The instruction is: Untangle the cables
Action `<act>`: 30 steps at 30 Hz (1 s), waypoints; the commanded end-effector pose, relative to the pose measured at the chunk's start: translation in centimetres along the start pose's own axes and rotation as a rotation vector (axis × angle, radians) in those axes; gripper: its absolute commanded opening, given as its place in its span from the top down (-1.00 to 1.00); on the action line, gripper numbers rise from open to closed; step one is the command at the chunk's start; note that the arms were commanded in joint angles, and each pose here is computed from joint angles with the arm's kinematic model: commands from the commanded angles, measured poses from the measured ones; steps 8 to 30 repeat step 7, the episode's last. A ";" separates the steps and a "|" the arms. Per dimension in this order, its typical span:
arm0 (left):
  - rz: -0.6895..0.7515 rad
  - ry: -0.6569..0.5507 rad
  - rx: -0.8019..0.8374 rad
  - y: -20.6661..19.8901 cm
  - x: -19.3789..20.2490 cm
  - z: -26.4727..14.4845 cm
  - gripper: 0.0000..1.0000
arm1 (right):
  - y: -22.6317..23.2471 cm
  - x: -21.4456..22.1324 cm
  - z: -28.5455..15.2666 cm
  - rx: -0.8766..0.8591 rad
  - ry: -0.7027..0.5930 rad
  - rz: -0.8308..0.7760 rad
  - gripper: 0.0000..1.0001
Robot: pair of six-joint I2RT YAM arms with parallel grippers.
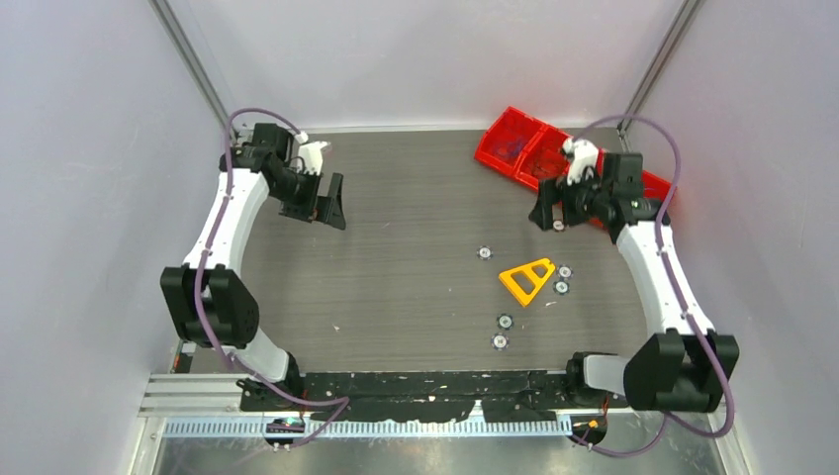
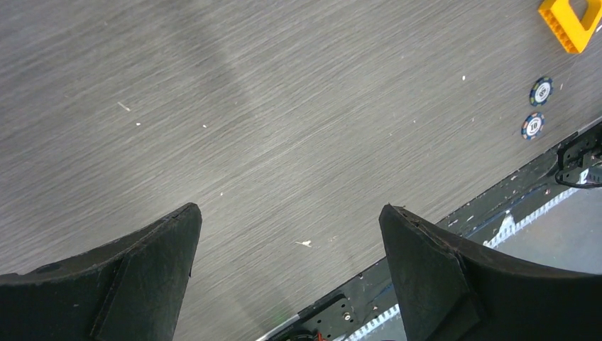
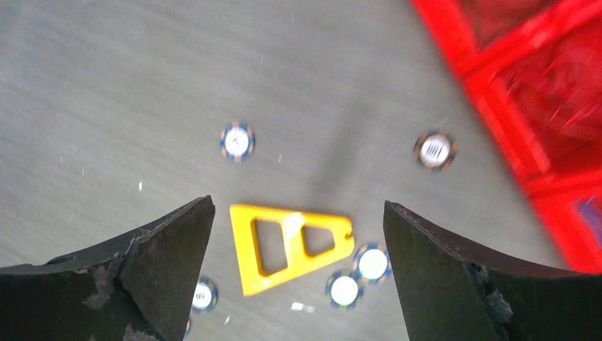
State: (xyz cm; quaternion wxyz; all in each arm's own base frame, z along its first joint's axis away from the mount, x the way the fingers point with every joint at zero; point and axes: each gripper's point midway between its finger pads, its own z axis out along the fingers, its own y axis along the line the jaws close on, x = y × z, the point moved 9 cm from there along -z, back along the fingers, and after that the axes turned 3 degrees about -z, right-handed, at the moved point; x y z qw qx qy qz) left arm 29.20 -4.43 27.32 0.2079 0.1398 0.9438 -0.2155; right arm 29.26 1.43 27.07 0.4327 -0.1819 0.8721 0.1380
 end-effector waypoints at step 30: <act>-0.015 0.005 0.014 0.9 0.1 2.0 -0.99 | 1.6 5.7 -1.9 0.045 0.072 -0.032 -0.90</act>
